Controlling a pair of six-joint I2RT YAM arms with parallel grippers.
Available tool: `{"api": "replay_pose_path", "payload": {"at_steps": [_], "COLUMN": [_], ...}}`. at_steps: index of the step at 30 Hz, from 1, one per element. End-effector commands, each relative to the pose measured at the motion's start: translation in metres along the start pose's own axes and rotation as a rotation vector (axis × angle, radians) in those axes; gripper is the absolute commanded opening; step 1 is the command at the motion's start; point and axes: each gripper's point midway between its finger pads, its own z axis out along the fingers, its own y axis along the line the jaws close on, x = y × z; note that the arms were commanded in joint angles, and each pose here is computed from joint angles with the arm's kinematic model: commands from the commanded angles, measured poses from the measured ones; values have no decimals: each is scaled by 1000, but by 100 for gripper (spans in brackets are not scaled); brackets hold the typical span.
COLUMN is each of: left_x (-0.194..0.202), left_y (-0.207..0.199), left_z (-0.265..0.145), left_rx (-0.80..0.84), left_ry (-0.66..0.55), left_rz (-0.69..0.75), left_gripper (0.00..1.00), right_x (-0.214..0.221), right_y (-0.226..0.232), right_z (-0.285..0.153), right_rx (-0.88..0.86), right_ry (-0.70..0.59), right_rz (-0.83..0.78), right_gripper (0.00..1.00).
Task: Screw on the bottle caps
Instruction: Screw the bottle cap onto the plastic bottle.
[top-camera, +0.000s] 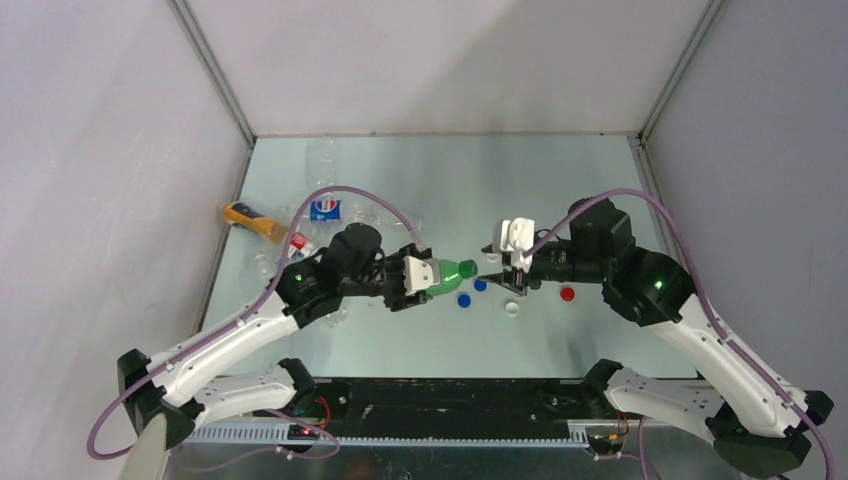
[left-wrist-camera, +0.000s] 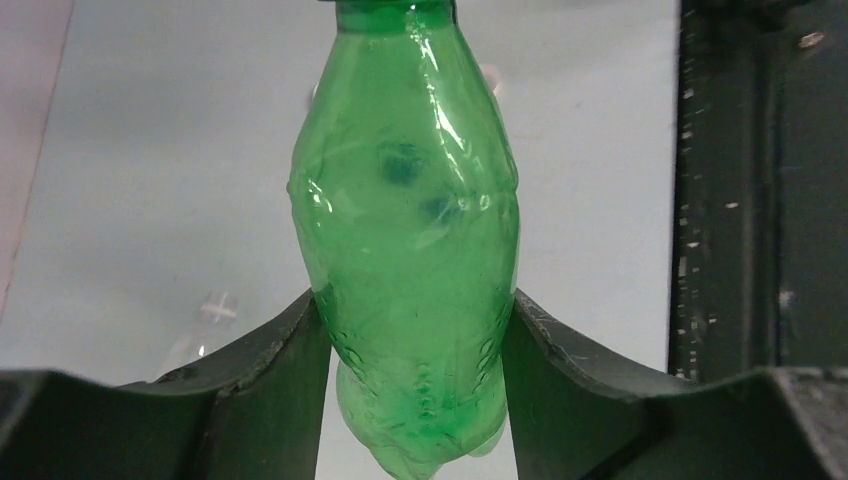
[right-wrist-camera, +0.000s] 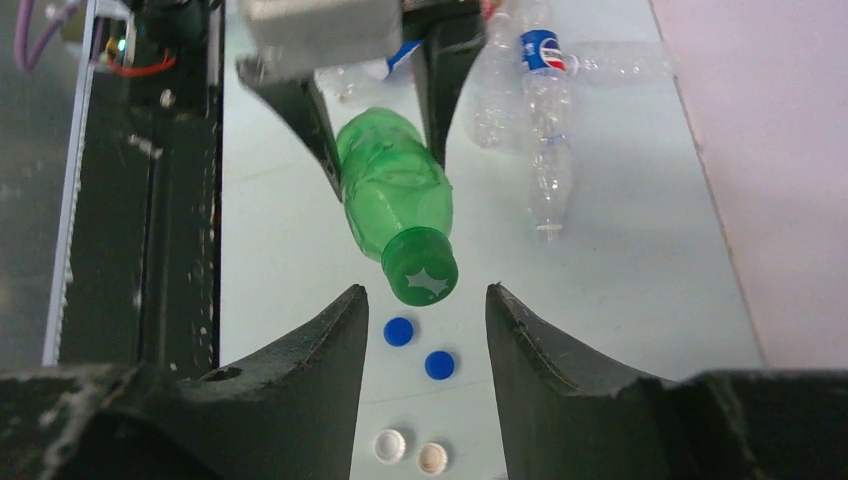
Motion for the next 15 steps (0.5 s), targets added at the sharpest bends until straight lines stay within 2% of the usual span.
{"api": "replay_pose_path", "payload": {"at_steps": [1,15], "left_x": [-38,-50], "left_y": [-17,-25], "left_z": [-13,-16], "left_rx": [139,208], "left_ry": [-122,-142], "left_rz": [48,50], "left_gripper": [6,7], "right_x": [5,4], "right_y": [22,36], "right_z": [0,6], "right_rx": [-150,-223], "right_ry": [-17,-35], "right_rz": [-183,-202], "right_gripper": [49,48]}}
